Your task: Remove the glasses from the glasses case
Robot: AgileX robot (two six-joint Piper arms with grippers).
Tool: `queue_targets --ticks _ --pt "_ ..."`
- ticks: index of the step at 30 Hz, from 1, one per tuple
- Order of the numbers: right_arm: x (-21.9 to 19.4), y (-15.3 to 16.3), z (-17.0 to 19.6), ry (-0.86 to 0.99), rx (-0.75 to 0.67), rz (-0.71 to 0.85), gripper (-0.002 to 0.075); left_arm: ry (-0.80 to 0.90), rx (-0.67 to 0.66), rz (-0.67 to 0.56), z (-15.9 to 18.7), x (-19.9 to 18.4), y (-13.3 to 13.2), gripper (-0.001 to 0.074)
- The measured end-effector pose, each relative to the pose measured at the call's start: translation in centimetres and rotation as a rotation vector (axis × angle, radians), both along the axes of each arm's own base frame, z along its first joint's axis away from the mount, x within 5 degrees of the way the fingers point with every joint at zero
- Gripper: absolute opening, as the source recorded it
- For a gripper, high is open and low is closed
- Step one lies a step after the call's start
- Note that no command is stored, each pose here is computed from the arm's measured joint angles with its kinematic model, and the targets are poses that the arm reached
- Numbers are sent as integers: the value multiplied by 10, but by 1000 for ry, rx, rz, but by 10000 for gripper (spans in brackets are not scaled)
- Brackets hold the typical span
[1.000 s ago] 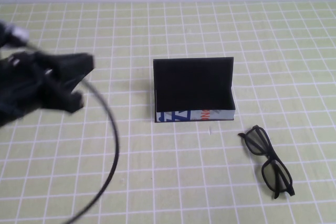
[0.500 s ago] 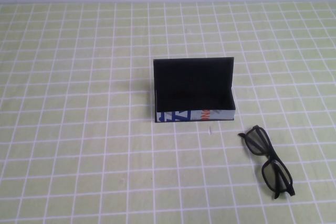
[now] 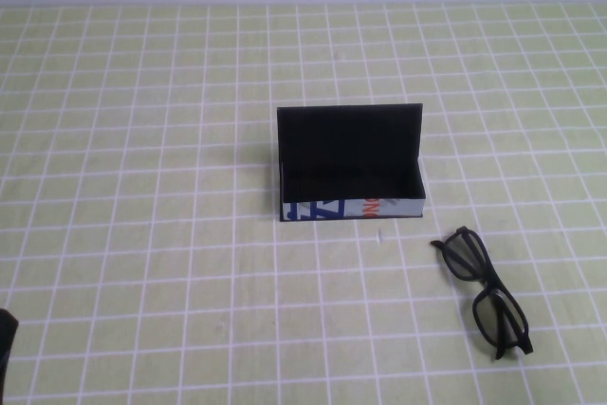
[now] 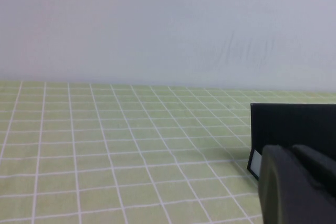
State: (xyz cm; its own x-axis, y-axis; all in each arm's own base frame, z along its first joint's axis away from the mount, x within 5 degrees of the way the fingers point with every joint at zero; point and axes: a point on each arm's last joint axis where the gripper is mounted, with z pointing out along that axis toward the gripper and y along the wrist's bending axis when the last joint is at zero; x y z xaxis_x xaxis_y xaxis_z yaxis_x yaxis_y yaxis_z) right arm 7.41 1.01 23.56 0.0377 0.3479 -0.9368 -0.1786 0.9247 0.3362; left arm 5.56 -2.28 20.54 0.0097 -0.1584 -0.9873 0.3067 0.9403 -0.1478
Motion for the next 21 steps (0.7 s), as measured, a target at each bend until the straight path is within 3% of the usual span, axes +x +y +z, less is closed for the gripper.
queue_targets --ticks 14,21 --pt "-2 9 -19 178 -33 105 -16 1 -1 6 0 0 1 -4" --pt "-10 3 -25 102 -136 28 -16 1 -1 6 0 0 1 -4"
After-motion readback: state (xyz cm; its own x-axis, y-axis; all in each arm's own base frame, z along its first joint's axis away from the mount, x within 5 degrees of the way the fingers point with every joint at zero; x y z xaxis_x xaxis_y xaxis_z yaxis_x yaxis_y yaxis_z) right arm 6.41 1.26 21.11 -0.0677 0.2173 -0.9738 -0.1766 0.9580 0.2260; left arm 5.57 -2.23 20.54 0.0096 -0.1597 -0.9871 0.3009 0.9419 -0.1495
